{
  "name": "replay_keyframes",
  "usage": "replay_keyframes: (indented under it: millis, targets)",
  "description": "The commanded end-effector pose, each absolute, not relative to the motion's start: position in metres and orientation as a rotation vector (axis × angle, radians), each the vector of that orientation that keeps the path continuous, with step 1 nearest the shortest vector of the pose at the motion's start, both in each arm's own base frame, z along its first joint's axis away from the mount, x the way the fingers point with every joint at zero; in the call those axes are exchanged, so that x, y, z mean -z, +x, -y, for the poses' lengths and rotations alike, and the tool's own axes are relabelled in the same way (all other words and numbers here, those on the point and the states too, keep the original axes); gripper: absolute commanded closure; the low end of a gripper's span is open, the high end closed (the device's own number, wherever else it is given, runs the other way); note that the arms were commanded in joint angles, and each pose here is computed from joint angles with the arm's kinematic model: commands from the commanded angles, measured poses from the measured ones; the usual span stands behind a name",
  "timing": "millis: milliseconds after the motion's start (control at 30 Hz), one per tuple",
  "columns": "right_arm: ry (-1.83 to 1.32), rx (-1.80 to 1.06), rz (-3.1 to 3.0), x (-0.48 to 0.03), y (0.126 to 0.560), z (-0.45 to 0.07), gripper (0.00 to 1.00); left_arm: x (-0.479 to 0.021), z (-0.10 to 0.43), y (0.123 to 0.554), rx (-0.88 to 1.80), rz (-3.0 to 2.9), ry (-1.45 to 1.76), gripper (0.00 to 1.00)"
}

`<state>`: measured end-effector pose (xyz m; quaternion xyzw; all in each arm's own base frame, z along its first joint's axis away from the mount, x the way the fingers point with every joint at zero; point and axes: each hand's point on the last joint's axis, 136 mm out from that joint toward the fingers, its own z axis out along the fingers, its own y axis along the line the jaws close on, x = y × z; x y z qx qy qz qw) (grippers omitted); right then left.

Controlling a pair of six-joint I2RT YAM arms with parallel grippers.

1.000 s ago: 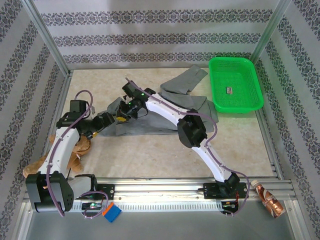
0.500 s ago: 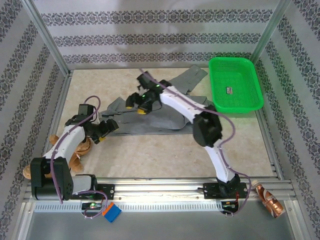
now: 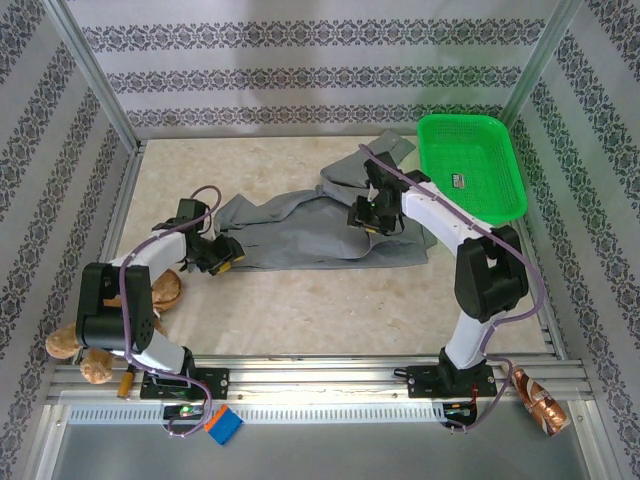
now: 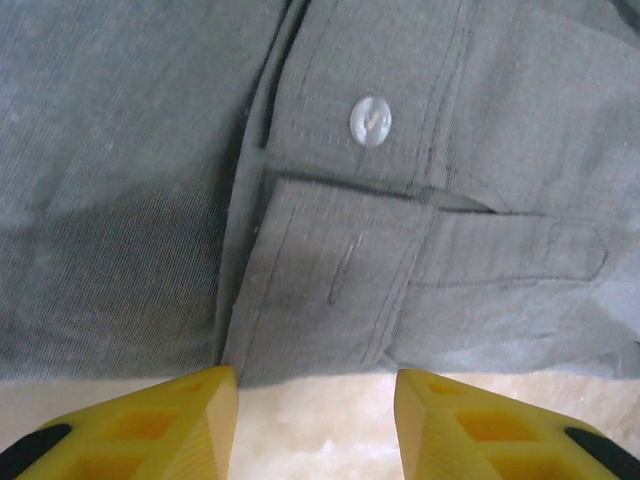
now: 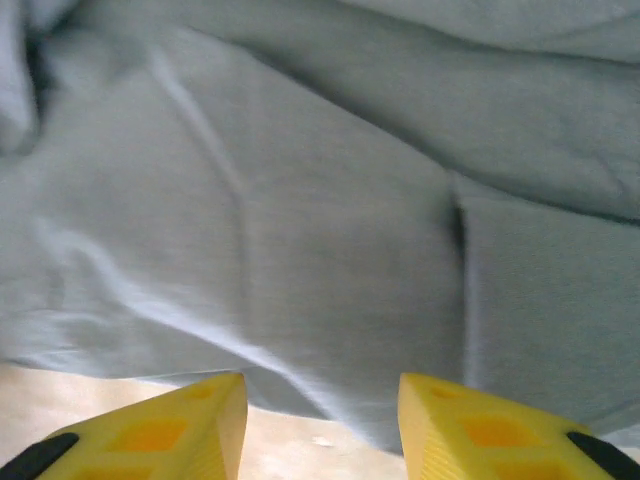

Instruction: Fold and stack the long sleeve shirts

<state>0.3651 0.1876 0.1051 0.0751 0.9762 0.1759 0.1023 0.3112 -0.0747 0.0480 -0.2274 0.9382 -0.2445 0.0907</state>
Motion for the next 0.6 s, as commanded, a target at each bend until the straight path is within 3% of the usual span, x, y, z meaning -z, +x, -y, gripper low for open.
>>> replay_keyframes:
  millis: [0,100,167,200,400,567]
  targets:
    - [0.183,-0.417,-2.877,-0.088,0.373,-0.173,0.64,-0.052,0.078,0.33,0.732,-2.758,-0.617,0.62]
    - [0.211,-0.279,-2.89,-0.072,0.376,-0.158,0.72,-0.041,0.076,0.328,0.707,-2.792,-0.616,0.72]
    - [0.258,-0.185,-2.895,-0.06,0.375,-0.143,0.76,-0.033,0.073,0.324,0.679,-2.815,-0.627,0.87]
    - [0.285,-0.15,-2.9,-0.052,0.374,-0.136,0.78,-0.028,0.072,0.321,0.666,-2.827,-0.634,0.89]
    - [0.422,-0.017,-2.948,-0.015,0.356,-0.108,0.8,-0.014,0.065,0.304,0.596,-2.869,-0.673,0.93]
    - [0.52,0.012,-2.898,-0.02,0.348,-0.094,0.8,-0.014,0.061,0.294,0.57,-2.884,-0.679,0.94]
